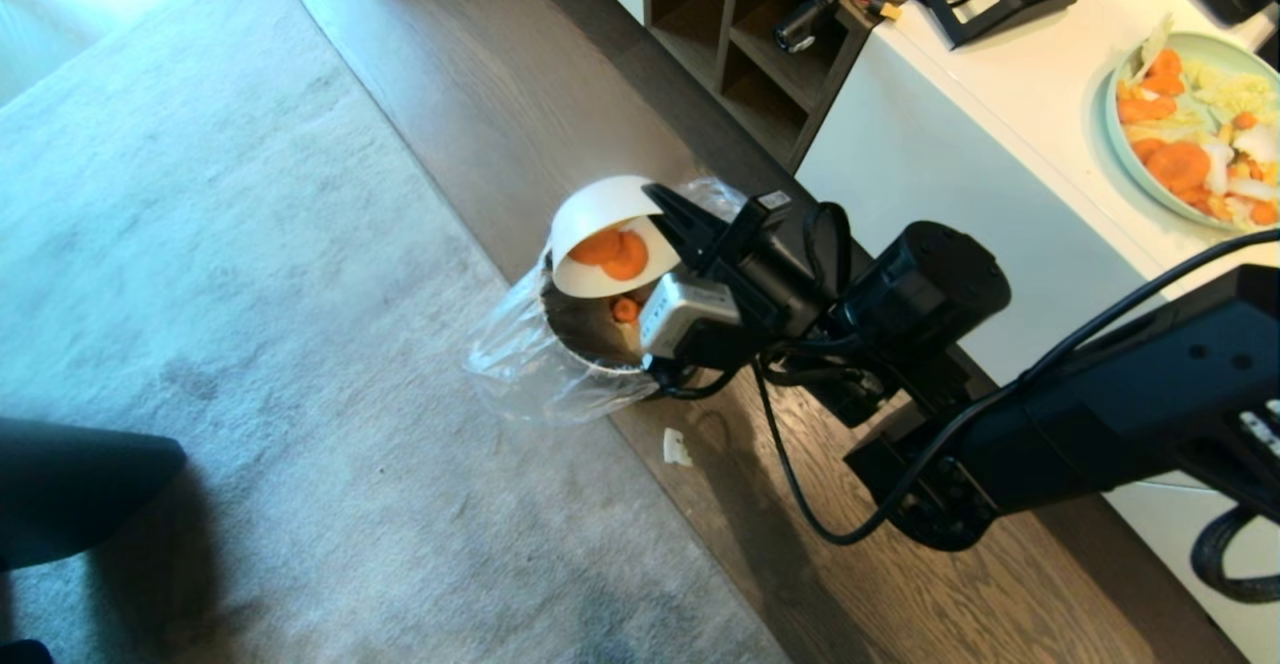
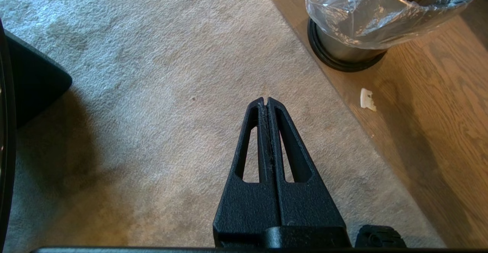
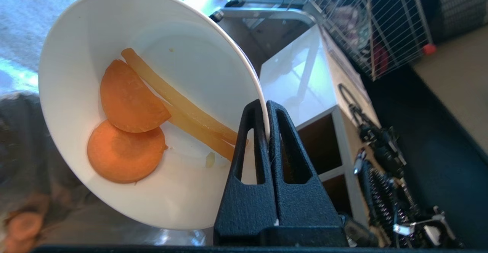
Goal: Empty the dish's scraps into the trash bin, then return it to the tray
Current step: Pour the leftover food from the bowl into the trash can
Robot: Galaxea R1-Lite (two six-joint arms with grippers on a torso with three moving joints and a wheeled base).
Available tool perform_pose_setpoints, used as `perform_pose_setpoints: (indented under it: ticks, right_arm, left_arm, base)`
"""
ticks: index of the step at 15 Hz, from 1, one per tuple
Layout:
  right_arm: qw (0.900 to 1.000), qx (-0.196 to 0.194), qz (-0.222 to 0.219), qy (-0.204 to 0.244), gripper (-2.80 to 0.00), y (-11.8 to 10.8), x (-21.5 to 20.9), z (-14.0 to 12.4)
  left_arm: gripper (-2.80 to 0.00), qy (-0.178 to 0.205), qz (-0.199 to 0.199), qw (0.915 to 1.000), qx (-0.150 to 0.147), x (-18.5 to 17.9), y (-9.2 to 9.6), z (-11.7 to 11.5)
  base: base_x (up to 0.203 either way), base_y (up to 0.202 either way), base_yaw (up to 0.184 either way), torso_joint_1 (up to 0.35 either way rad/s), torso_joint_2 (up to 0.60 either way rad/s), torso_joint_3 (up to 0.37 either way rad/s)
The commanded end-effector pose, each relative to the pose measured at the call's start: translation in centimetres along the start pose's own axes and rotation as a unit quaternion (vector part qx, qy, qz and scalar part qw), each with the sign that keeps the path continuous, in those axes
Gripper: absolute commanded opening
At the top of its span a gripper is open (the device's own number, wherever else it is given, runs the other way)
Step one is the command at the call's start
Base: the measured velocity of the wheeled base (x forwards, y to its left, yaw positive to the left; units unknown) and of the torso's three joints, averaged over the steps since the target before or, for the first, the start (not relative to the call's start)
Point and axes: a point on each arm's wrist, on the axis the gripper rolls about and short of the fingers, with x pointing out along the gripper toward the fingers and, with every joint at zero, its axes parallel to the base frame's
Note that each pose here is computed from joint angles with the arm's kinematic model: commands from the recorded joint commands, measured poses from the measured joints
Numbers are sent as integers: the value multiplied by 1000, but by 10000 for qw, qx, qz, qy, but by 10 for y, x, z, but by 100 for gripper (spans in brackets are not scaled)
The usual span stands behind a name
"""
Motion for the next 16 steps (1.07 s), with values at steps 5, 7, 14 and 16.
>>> perform_pose_setpoints:
  ticks: [5, 7, 14, 16]
  right_arm:
    - [9938, -403, -556, -878, -280, -28, 14, 1]
    - [9907, -483, -599, -1119, -280, -36, 14, 4]
    - [9814, -923, -777, -1495, -280, -58, 11, 12]
    - [9797, -966, -778, -1573, -280, -60, 11, 13]
  left_arm:
    - [-280, -4, 4, 10000, -4, 0, 0, 0]
    - [-280, -4, 4, 10000, -4, 0, 0, 0]
    - [-280, -4, 4, 10000, -4, 0, 0, 0]
    - [-280, -4, 4, 10000, -4, 0, 0, 0]
  base:
    - [0, 0, 0, 0, 0, 0]
    - [0, 0, 0, 0, 0, 0]
    - [0, 0, 0, 0, 0, 0]
    - [0, 0, 0, 0, 0, 0]
